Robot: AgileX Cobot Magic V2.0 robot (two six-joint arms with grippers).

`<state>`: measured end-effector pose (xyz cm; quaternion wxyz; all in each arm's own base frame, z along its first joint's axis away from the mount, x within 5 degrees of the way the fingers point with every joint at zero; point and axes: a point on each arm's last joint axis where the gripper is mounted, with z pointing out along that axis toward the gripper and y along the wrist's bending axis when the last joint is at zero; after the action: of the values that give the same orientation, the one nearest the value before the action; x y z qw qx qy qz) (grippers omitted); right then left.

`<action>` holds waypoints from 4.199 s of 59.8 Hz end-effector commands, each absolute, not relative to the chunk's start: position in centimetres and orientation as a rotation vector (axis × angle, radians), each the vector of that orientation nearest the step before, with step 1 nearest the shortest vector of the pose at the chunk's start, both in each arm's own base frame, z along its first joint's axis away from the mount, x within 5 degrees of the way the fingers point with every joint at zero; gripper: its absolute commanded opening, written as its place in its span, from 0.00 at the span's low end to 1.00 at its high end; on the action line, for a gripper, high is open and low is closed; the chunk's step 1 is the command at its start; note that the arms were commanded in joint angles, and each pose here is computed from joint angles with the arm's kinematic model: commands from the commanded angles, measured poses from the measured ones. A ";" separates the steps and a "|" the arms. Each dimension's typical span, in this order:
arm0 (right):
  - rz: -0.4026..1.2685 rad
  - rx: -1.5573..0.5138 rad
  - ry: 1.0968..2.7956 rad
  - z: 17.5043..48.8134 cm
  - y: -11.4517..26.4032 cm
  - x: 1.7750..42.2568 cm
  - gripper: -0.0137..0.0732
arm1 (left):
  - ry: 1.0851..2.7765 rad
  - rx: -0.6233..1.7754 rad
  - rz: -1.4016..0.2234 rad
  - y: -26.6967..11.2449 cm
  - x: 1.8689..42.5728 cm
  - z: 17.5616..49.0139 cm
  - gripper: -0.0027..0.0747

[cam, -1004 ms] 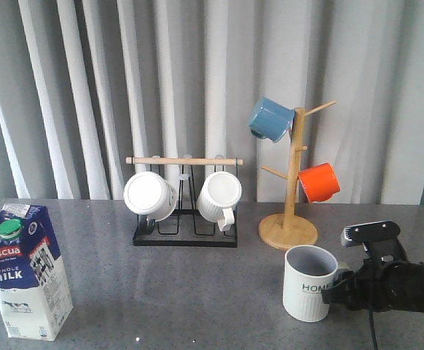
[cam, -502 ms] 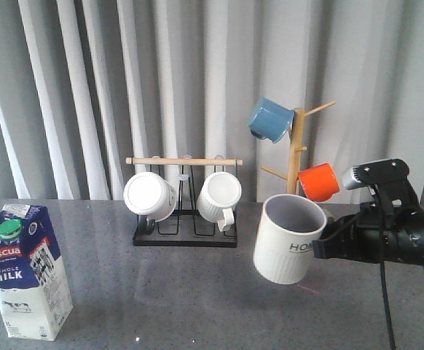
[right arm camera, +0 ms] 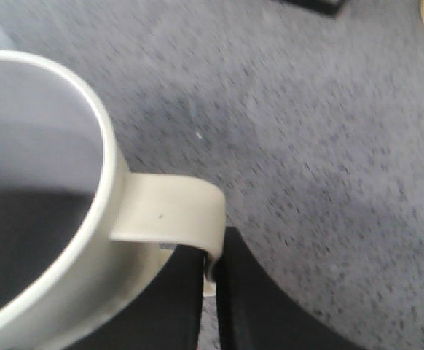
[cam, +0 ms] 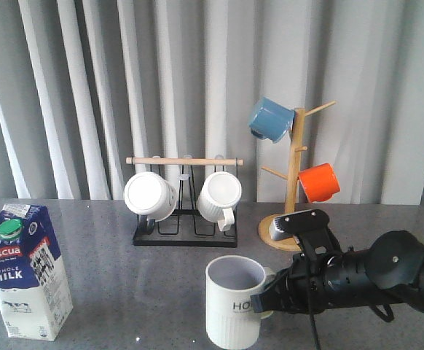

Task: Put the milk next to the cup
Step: 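Grasp the HOME mug handle with the right gripper and slide it toward the table center, then open the right gripper and withdraw it from the mug, then lower the left gripper over the milk carton's green-capped top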

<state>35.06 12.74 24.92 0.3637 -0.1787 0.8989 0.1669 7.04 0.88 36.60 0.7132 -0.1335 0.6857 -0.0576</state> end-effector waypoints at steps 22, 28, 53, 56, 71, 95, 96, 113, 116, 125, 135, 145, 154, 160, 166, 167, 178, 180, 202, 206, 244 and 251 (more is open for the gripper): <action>0.373 -0.492 2.304 25.8 12.5 35.3 0.26 | 1.443 -0.276 -0.141 0.8 7.1 38.1 0.73; 0.381 -0.502 2.318 25.7 12.5 35.1 0.33 | 1.443 -0.276 -0.141 0.8 7.1 38.1 0.73; 0.424 -0.514 2.315 28.0 12.3 33.5 0.65 | 1.444 -0.277 -0.140 0.8 7.1 38.1 0.73; 0.420 -0.531 2.301 28.9 12.2 32.9 0.66 | 1.444 -0.277 -0.140 0.8 7.1 38.1 0.73; 0.404 -0.546 2.325 33.8 10.7 28.1 0.65 | 1.446 -0.277 -0.140 0.8 7.1 38.0 0.73; 0.366 -0.575 1.981 41.1 6.7 14.5 0.14 | 1.474 -0.287 -0.137 0.8 7.1 37.8 0.73; 0.362 -0.572 1.968 40.9 6.5 14.0 0.14 | 1.481 -0.289 -0.136 0.9 7.1 37.7 0.73; 0.241 -0.549 1.910 31.9 3.8 7.7 0.15 | 1.611 -0.303 -0.123 0.8 7.1 36.6 0.73; 0.240 -0.534 1.909 30.7 3.7 7.5 0.15 | 1.640 -0.279 -0.139 0.6 7.3 36.8 0.73; 0.269 -0.480 1.954 28.5 3.6 7.5 0.15 | 1.776 -0.108 -0.170 -0.5 8.8 39.6 0.74; 0.256 -0.498 1.987 27.8 3.6 7.4 0.15 | 1.829 0.029 -0.191 -1.2 11.1 45.5 0.74; 0.239 -0.514 2.003 27.6 3.5 7.4 0.15 | 1.917 0.073 -0.159 -1.0 14.0 50.9 0.74; 0.232 -0.535 2.036 27.3 3.5 7.2 0.15 | 2.118 0.070 -0.095 -0.2 17.9 52.8 0.74; 0.233 -0.540 2.049 27.2 3.5 7.2 0.15 | 2.128 0.047 -0.083 0.2 20.4 53.1 0.73; 0.234 -0.543 2.054 27.1 3.5 7.1 0.15 | 2.179 0.044 -0.093 0.3 23.1 52.1 0.73; 0.234 -0.543 2.054 27.1 3.5 7.1 0.15 | 2.194 0.043 -0.095 0.3 23.7 51.7 0.73; 0.235 -0.545 2.058 27.1 3.5 7.1 0.15 | 2.314 0.011 -0.165 0.4 28.4 48.5 0.73; 0.235 -0.545 2.058 27.1 3.5 7.1 0.15 | 2.327 0.010 -0.169 0.4 28.9 48.2 0.73; 0.235 -0.545 2.058 27.1 3.5 7.1 0.15 | 2.418 0.008 -0.187 0.5 32.0 45.3 0.73; 0.235 -0.545 2.058 27.1 3.5 7.1 0.15 | 2.424 0.009 -0.197 0.5 32.2 45.1 0.73; 0.235 -0.544 2.057 27.1 3.5 7.1 0.15 | 2.487 0.112 -0.217 0.3 34.6 42.6 0.73; 0.235 -0.544 2.057 27.1 3.5 7.1 0.15 | 2.497 0.119 -0.210 0.4 35.0 42.2 0.73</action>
<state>6.70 3.43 25.94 0.4477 -0.2320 0.8582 0.0965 35.75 0.62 40.34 0.2748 0.0395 0.9580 -0.0722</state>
